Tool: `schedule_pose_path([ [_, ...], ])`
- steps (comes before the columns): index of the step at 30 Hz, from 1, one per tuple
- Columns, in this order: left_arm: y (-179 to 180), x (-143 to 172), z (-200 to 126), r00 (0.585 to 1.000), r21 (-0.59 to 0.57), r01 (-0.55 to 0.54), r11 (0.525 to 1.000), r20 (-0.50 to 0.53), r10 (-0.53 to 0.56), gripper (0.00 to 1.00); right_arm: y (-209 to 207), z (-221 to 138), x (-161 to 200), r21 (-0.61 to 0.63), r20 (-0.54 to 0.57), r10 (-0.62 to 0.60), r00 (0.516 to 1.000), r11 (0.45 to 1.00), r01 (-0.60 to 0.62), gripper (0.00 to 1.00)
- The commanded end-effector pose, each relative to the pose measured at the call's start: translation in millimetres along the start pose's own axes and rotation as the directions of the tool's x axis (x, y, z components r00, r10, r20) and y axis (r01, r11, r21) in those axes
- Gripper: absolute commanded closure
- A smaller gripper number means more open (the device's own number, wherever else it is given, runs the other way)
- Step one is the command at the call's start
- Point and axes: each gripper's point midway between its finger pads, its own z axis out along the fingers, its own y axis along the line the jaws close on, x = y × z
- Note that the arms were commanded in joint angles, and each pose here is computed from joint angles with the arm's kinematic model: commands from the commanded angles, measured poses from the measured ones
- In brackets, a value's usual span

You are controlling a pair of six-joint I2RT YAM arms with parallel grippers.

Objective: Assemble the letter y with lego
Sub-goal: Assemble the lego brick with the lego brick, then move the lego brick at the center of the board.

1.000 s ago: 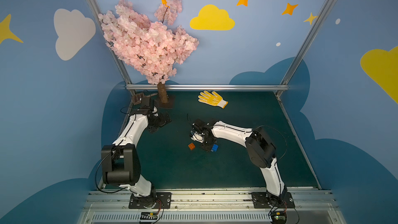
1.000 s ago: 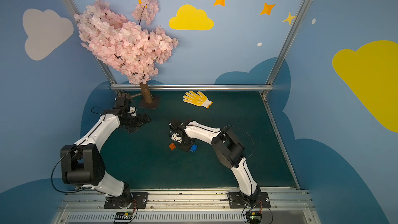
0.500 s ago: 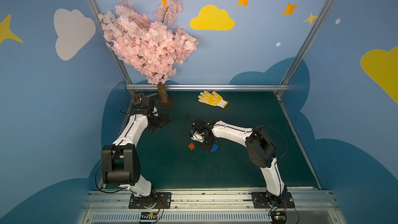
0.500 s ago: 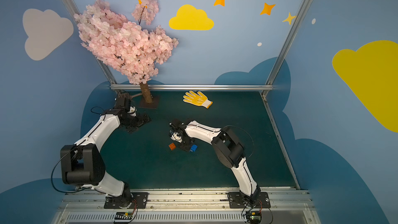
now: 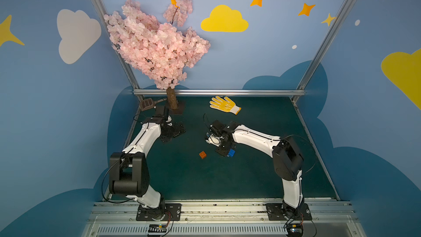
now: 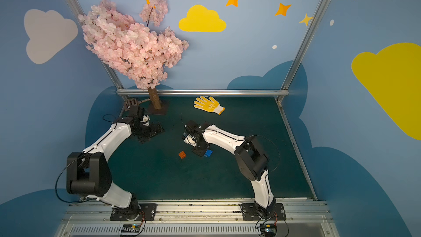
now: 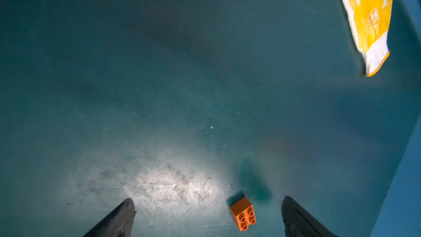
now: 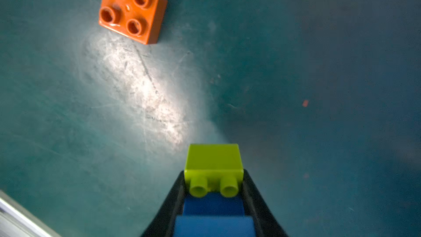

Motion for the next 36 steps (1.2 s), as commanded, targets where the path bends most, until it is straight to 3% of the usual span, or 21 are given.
schedule_pose_path([
  [1, -21, 20, 3, 0.997, -0.01, -0.082, 0.997, -0.006, 0.081, 0.0, -20, -30, 17, 0.027, 0.014, 0.075, 0.997, 0.997, -0.075, 1.0],
  [7, -46, 69, 37, 0.97, -0.074, -0.223, 0.972, -0.117, 0.214, 0.06, -44, -46, 46, 0.062, 0.017, 0.195, 0.981, 0.979, -0.196, 1.0],
  [10, -50, 86, 53, 0.963, -0.11, -0.222, 0.969, -0.182, 0.2, 0.1, -47, -51, 54, 0.061, 0.031, 0.227, 0.973, 0.972, -0.229, 1.0],
  [22, -56, 115, 81, 0.96, -0.192, -0.124, 0.974, -0.273, 0.068, 0.23, -44, -55, 61, 0.059, 0.04, 0.25, 0.968, 0.966, -0.252, 1.0],
  [31, -51, 131, 95, 0.951, -0.251, -0.104, 0.962, -0.308, 0.023, 0.43, -42, -60, 60, 0.07, 0.053, 0.237, 0.97, 0.968, -0.24, 1.0],
  [36, -48, 136, 101, 0.946, -0.265, -0.102, 0.959, -0.324, 0.012, 0.59, -41, -61, 59, 0.074, 0.056, 0.232, 0.971, 0.969, -0.235, 1.0],
])
